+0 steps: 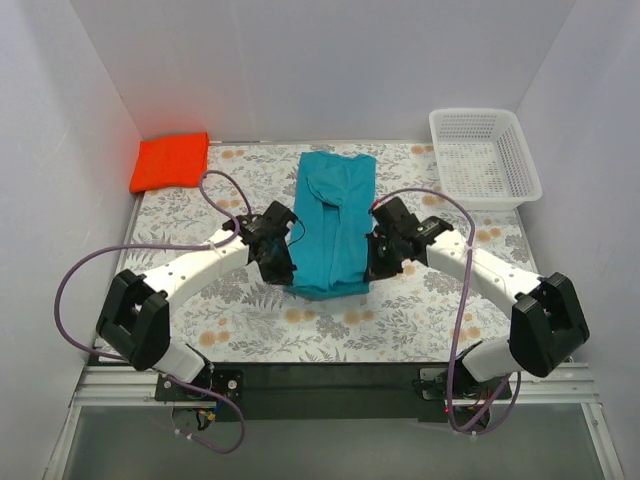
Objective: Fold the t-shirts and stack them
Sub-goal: Fold the tshirt
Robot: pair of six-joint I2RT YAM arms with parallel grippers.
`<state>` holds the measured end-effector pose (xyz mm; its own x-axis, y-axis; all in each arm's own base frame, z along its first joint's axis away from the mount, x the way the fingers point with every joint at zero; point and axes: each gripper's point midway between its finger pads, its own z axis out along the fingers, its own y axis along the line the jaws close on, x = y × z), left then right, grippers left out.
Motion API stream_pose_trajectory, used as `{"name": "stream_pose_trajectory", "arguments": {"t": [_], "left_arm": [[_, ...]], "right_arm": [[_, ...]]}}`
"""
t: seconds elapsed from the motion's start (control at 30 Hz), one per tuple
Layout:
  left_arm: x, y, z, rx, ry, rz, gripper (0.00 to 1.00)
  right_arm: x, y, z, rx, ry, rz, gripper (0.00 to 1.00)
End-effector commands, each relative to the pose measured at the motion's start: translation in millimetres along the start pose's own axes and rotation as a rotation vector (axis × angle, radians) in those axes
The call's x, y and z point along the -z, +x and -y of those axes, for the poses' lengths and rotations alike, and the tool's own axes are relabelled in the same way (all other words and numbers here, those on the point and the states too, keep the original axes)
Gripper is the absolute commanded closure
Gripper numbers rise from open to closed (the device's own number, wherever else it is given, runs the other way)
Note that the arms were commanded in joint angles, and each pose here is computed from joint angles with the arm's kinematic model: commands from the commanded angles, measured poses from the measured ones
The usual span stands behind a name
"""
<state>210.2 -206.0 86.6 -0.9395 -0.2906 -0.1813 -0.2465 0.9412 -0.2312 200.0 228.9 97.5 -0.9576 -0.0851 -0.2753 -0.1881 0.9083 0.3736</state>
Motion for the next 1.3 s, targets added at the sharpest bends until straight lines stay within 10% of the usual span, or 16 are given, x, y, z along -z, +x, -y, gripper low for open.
{"name": "stream_pose_trajectory", "arguments": {"t": [0.0,0.4,1.27], "left_arm": [[8.5,-67.1,27.0,0.007,0.065,0.144,1.0],[-23.5,-199.7,65.1,-0.053,0.11,0.394,1.0],[-98.4,-254.8,68.4,-0.046,0.105,0.518,1.0]], "right_arm": [[9.4,-51.2,7.2,0.067,0.039,0.09,0.99],[-4.2,-178.1,27.0,0.157,0.125,0.242,0.99],[-66.9,-225.5,77.1,0.157,0.114,0.305,0.99]]}}
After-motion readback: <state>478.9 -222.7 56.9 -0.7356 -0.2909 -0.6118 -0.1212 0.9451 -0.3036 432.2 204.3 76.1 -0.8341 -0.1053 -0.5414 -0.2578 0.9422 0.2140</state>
